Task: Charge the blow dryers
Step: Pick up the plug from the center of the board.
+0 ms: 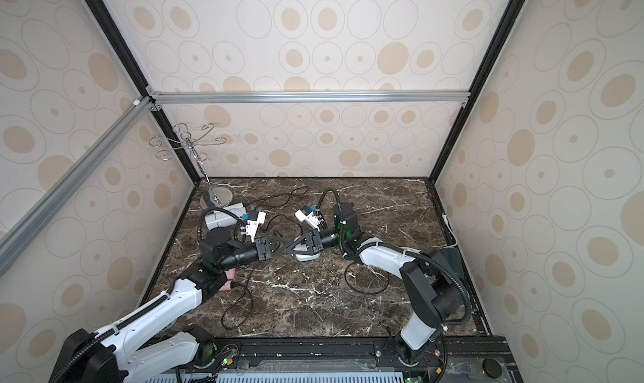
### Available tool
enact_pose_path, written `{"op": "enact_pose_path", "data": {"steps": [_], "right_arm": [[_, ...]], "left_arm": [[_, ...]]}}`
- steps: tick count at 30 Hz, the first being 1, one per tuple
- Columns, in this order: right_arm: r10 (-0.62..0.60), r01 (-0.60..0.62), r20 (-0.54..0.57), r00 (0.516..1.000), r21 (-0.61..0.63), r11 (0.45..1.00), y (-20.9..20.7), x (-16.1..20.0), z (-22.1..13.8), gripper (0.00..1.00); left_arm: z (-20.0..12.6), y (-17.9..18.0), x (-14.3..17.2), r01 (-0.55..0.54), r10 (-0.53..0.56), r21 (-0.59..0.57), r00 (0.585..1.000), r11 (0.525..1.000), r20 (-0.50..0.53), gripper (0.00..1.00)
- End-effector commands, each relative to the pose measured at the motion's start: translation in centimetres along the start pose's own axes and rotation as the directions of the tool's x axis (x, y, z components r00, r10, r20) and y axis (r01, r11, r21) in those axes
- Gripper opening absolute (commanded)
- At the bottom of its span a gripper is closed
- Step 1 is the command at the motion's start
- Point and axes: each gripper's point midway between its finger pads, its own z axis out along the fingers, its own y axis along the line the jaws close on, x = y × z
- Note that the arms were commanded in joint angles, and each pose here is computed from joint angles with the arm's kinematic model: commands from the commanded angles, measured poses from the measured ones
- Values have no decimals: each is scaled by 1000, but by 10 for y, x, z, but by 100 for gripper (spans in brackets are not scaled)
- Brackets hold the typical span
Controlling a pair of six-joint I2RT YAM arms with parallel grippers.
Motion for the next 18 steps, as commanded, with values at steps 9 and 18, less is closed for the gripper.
{"op": "enact_pose_path", "data": {"steps": [9,18], "right_arm": [[-56,56,18,998,-24,998,16,-7,-3,23],[-113,29,228,967,342,939,-15,-23,-85,49]], "left_arm": [[2,-23,1,-50,54,74,997,996,-53,0],[2,52,-34,-22,43,-387,998,922,44,0]]}}
